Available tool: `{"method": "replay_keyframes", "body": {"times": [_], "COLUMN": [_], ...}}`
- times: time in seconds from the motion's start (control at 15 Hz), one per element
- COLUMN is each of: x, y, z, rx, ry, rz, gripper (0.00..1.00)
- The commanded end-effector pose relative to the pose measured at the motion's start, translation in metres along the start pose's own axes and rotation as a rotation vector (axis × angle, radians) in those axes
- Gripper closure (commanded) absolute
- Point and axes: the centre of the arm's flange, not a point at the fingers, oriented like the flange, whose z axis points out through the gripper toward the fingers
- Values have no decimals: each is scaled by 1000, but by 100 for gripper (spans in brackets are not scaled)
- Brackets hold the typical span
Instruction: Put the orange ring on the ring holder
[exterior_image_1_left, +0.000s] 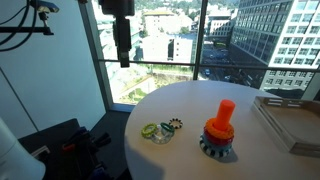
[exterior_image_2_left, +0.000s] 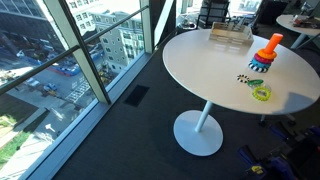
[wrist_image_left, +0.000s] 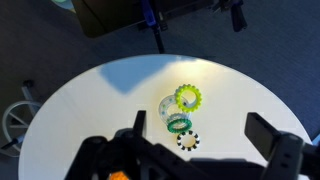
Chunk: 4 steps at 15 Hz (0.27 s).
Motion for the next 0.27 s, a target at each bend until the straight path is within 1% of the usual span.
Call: {"method": "replay_keyframes", "body": {"times": [0.0,0.2], "x": [0,1], "y": [0,1], "z": [0,2], "rx": [0,0], "ry": [-1,-4], "rz": [1,3], "gripper": [0,0]}}
